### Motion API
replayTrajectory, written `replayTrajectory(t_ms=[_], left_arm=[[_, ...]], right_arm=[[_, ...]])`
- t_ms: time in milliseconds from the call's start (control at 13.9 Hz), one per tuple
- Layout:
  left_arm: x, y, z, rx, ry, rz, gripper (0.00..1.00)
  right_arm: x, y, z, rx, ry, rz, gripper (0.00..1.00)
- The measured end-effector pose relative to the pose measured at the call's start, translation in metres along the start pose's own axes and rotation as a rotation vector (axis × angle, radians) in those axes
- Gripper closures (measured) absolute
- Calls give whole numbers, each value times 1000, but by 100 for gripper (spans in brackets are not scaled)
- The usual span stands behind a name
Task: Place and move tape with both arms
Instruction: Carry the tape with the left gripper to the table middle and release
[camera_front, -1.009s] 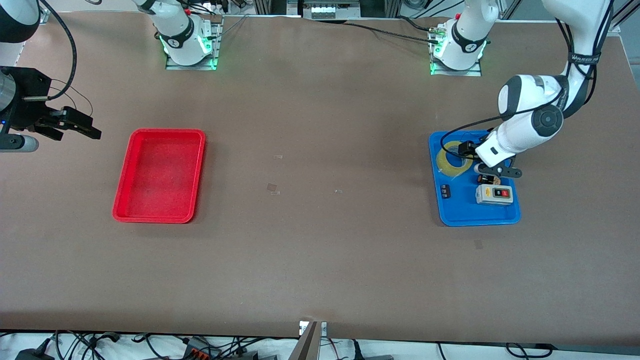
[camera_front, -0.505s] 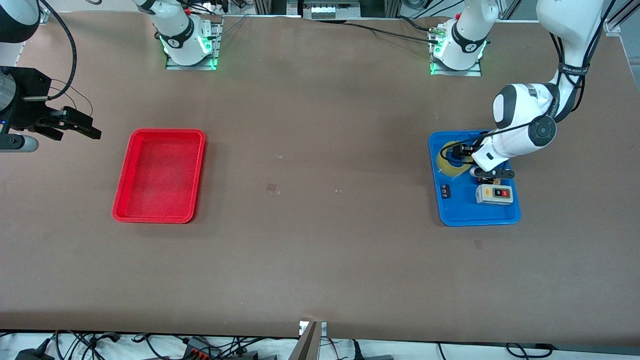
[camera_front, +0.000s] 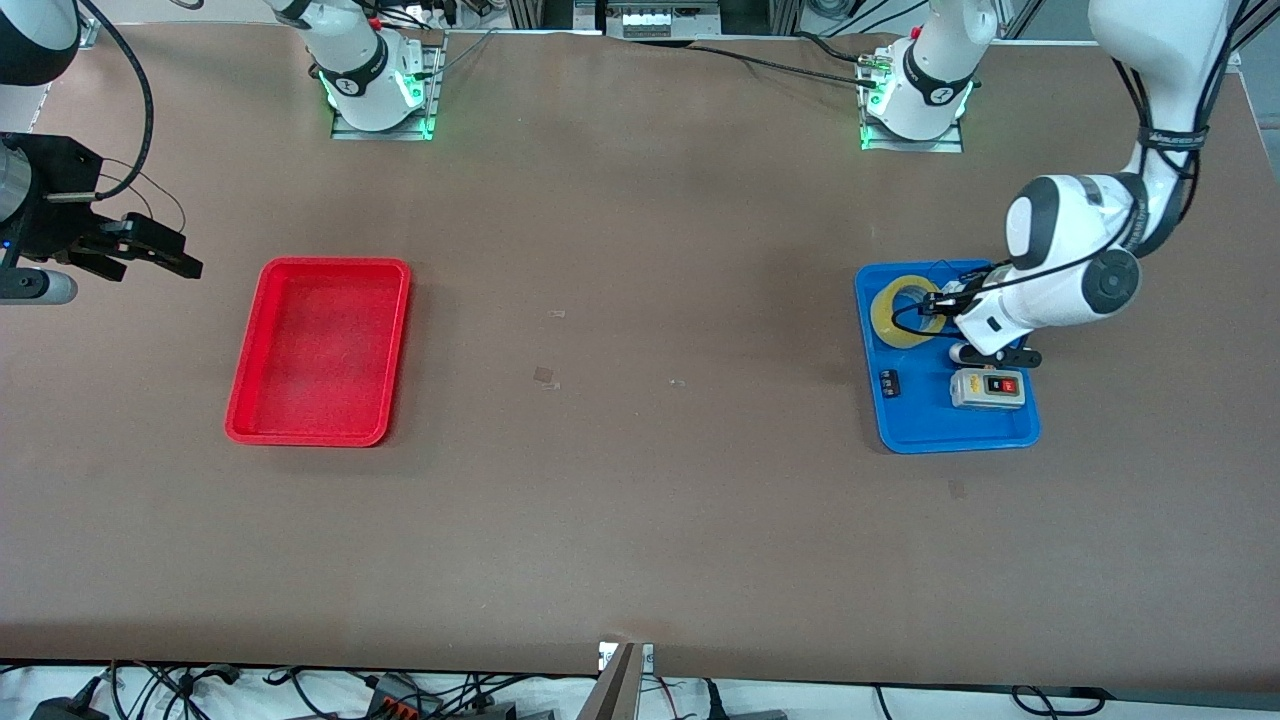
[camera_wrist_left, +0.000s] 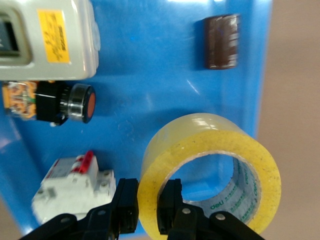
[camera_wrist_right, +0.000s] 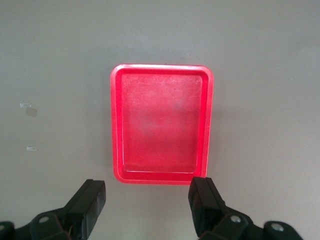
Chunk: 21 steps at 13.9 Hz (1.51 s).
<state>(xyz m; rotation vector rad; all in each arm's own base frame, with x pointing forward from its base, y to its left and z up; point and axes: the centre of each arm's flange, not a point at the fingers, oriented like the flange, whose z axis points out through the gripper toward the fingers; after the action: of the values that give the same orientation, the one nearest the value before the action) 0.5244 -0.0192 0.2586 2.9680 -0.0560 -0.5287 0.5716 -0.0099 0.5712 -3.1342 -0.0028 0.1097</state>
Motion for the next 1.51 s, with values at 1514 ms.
replayTrajectory(t_ms=[1514], left_arm=[[42, 439, 105, -87, 52, -438, 74]], right_arm=[[13, 20, 20, 4, -11, 34, 0]])
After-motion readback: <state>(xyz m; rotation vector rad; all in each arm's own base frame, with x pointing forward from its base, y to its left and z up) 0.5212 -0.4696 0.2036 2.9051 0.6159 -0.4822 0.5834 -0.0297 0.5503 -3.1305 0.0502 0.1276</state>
